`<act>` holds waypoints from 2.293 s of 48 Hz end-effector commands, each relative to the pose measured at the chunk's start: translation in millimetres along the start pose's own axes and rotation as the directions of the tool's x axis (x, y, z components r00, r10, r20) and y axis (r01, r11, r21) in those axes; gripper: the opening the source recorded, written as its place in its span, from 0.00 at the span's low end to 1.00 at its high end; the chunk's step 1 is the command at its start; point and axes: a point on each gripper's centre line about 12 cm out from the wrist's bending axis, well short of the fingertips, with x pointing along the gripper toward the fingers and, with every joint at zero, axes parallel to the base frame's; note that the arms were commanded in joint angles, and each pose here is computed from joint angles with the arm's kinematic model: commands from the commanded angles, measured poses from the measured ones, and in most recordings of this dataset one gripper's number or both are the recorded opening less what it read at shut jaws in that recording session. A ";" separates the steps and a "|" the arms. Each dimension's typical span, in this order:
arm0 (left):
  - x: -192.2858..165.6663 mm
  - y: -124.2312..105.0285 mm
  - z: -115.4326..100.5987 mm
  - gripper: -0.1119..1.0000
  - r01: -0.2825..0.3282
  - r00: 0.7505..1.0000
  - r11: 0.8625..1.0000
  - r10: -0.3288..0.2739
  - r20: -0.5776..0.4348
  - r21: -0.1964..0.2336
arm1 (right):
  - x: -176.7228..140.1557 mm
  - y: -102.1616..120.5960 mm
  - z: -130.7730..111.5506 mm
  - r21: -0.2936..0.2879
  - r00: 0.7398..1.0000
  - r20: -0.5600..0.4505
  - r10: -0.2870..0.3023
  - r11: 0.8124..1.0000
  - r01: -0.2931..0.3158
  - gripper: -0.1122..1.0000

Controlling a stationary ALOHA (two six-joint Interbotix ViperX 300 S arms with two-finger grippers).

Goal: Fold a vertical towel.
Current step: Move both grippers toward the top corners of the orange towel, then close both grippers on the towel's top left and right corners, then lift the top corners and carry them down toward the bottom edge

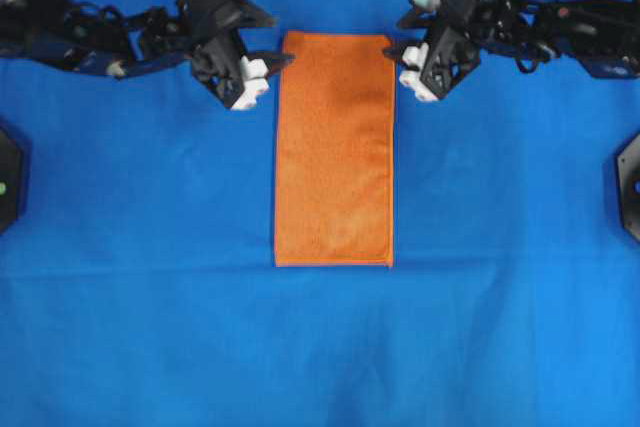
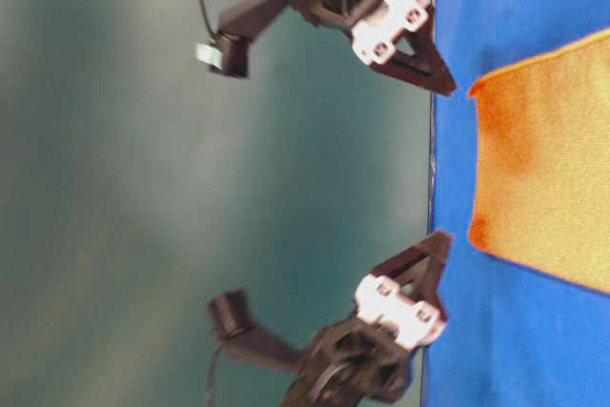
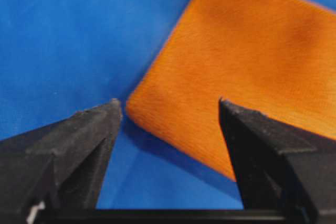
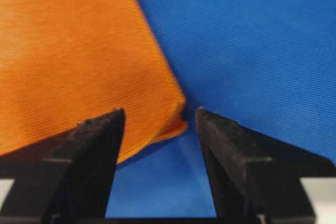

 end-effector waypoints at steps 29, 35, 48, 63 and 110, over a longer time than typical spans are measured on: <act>33.9 15.2 -16.4 0.20 -0.032 0.998 0.999 0.032 -0.048 0.002 | 24.2 -6.9 -5.7 -0.007 1.000 -0.023 -0.011 1.000 0.011 0.20; 33.8 15.1 -15.2 0.13 -0.032 0.998 0.999 0.032 -0.045 0.006 | 24.2 -5.2 -6.4 -0.005 1.000 -0.024 -0.008 1.000 0.007 0.12; 27.3 14.5 -0.7 0.13 -0.031 1.000 0.999 0.031 -0.005 0.011 | 17.4 -7.3 2.9 0.008 1.000 0.009 -0.011 1.000 0.011 0.12; 33.7 29.6 19.4 0.13 -0.062 0.997 0.997 0.060 0.045 0.041 | 11.6 -33.4 22.0 0.016 0.996 0.058 -0.062 0.998 0.061 0.12; -51.5 -22.8 75.2 0.13 0.028 0.989 0.982 -0.055 0.137 0.188 | -75.5 12.7 54.7 -0.063 0.980 0.196 0.029 0.998 -0.017 0.12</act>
